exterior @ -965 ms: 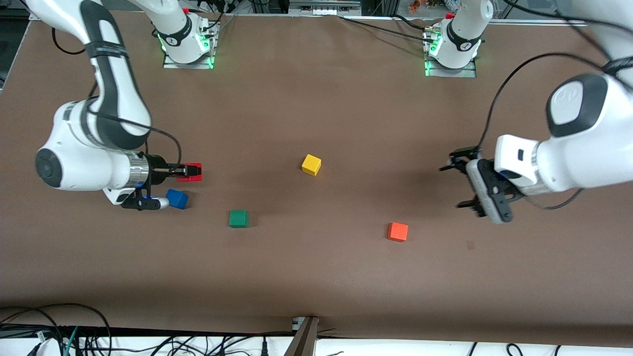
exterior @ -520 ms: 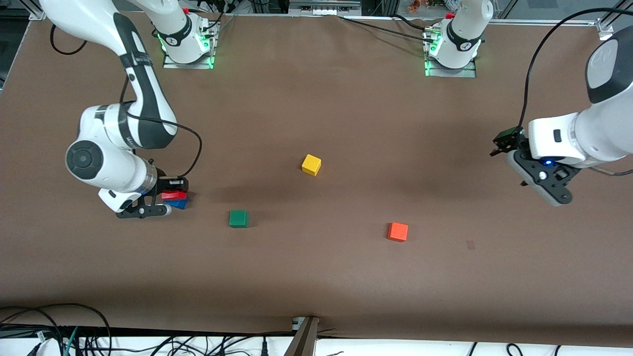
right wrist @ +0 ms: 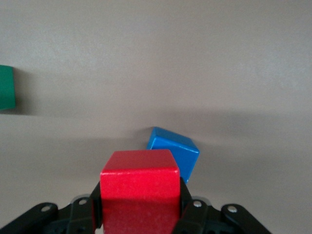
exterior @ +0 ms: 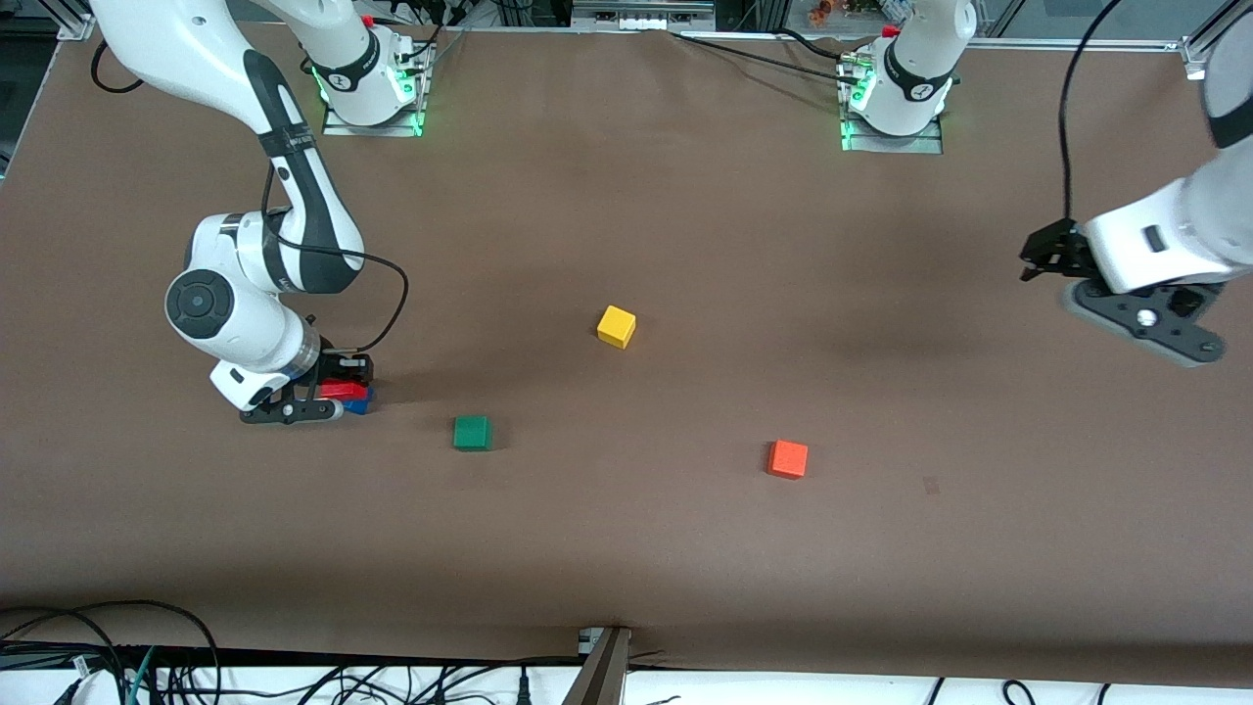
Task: Pass red block to right arm, stack on blue
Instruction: 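Lower the red cube onto the blue cube with the right gripper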
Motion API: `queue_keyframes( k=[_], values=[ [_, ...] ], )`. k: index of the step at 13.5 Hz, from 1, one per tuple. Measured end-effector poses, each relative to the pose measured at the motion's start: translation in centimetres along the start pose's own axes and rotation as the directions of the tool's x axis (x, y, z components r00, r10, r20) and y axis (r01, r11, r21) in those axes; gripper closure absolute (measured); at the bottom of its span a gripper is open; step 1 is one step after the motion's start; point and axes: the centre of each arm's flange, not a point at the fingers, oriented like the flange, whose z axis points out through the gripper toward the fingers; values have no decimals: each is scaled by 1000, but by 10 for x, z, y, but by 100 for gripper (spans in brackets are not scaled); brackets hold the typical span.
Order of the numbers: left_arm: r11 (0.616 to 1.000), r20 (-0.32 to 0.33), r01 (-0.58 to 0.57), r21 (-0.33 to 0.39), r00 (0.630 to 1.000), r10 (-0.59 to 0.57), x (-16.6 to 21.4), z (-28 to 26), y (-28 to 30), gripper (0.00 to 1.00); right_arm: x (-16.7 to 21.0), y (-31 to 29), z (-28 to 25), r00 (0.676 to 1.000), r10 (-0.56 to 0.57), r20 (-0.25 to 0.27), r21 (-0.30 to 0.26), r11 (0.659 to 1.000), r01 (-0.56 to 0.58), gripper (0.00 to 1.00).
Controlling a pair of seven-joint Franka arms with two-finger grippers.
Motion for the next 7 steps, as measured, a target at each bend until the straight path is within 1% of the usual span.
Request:
queue_keyframes(
  k=[3,5,7],
  values=[
    [991,-33,127,-40,991,-129,-9,-10,-17,0,-3,4,7,1000,6,-23,-3,1000,-6,43],
    [987,-52,155,-47,986,-157,-11,-19,-17,0,-6,9,11,999,12,-30,-6,1000,-12,43],
    [986,-53,157,-48,986,-159,-10,-20,-14,0,-7,11,14,999,15,-33,-8,1000,-16,43]
  ],
)
